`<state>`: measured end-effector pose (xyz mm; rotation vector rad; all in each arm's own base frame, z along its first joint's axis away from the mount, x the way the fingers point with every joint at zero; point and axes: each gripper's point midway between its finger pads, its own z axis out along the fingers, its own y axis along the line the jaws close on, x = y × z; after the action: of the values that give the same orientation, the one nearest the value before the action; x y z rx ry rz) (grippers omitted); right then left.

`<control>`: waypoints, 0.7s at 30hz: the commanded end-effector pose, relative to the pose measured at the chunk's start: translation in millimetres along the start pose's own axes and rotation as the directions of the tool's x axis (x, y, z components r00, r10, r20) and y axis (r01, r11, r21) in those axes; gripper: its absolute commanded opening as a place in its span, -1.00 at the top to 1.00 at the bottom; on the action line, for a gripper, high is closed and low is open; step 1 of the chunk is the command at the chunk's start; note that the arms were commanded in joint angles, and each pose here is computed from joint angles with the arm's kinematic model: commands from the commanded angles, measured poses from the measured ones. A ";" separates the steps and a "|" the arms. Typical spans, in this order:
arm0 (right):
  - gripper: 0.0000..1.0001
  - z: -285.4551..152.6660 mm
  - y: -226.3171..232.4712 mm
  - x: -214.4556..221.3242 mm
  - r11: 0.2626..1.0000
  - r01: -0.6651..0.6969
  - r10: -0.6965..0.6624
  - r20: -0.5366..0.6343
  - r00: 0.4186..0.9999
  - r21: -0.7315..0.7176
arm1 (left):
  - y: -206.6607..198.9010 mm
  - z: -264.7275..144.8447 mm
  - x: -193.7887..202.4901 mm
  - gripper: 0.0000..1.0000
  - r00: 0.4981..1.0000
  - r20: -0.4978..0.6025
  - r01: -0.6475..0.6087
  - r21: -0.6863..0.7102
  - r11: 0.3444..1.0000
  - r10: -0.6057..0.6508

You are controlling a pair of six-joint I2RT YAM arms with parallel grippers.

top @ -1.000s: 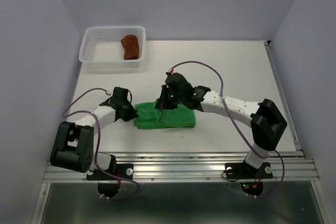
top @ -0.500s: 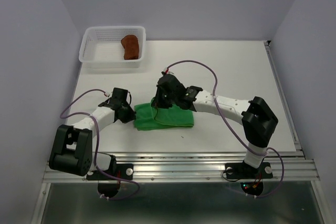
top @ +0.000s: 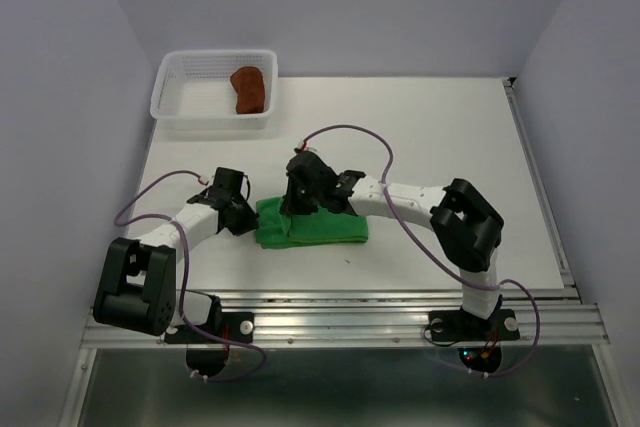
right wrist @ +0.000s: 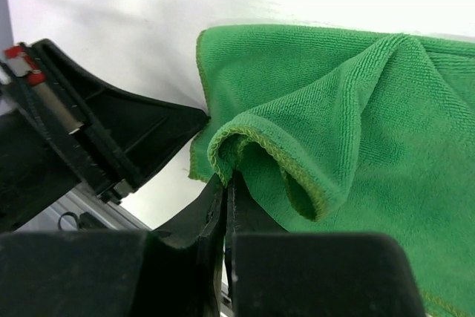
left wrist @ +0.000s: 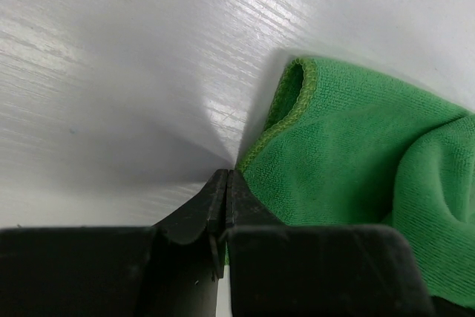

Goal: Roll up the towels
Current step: Fold the towel

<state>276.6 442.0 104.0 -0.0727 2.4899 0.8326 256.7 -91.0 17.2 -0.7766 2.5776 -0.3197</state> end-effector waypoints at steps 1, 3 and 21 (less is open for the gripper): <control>0.95 7.4 31.0 -4.4 0.995 0.020 -0.017 0.028 0.999 -0.099 | 0.9 -5.6 -4.5 0.76 1.000 0.021 -0.005 -0.001 1.000 0.005; 0.92 14.4 31.7 -2.9 0.993 0.020 -0.017 0.031 0.999 -0.112 | 2.2 -5.0 -2.7 0.76 1.000 0.018 -0.006 -0.004 1.000 0.007; -0.13 29.4 70.3 11.9 0.953 0.184 -0.195 -0.024 0.980 -0.240 | 15.1 -73.6 -33.4 -0.19 0.978 0.192 0.090 -0.029 0.995 -0.083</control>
<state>262.0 495.8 88.6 -0.3157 2.4754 0.9739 244.4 -62.2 64.4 -0.8461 2.4412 -0.2317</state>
